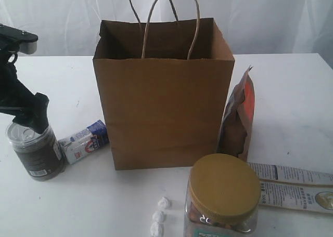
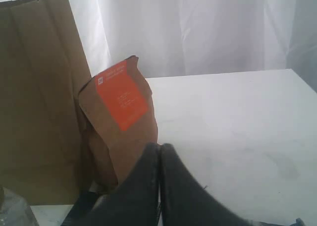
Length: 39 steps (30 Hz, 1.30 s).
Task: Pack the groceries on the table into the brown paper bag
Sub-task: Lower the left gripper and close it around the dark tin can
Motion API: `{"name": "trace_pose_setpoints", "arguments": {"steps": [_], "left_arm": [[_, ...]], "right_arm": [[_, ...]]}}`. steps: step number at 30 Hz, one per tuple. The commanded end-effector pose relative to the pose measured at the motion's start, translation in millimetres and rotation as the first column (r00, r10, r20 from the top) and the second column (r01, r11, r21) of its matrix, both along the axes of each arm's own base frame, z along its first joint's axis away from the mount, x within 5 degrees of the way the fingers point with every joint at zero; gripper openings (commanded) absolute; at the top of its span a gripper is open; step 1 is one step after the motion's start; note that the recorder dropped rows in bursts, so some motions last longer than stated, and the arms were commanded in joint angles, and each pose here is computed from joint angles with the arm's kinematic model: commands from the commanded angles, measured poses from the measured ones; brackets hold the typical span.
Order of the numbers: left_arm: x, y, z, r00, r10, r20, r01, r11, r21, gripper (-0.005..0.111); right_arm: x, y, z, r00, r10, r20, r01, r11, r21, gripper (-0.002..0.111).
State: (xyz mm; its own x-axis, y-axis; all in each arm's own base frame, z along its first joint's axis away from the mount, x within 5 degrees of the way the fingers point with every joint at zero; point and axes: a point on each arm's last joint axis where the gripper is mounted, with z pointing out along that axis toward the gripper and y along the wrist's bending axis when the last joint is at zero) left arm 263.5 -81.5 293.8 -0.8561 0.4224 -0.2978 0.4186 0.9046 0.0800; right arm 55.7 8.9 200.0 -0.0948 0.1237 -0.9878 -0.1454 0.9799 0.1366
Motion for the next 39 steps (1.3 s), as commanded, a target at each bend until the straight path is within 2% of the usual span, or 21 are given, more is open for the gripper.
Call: {"name": "trace_pose_setpoints", "arguments": {"steps": [1,14,23,32,39], "left_arm": [[4,0,-10,0.999,-0.014,-0.045,0.014,1.000,-0.006,0.106],[19,-2,-34,0.995,-0.021,-0.098,0.026,0.999,0.047,0.106],[25,1,-39,0.997,-0.013,-0.076,0.019,0.996,0.088,0.106],[32,-3,-59,0.990,-0.007,-0.142,0.021,0.995,0.095,0.105],[32,-3,-60,0.989,-0.005,-0.145,0.018,0.995,0.093,0.105]], "right_arm": [[0,0,-1,1.000,-0.007,0.005,0.007,1.000,0.003,0.000],[0,0,-1,1.000,-0.007,0.005,0.007,1.000,0.003,0.000],[0,0,-1,1.000,-0.007,0.005,0.007,1.000,0.003,0.000],[0,0,-1,1.000,-0.007,0.005,0.007,1.000,0.003,0.000],[0,0,-1,1.000,-0.007,0.005,0.007,1.000,0.003,0.000]]}}
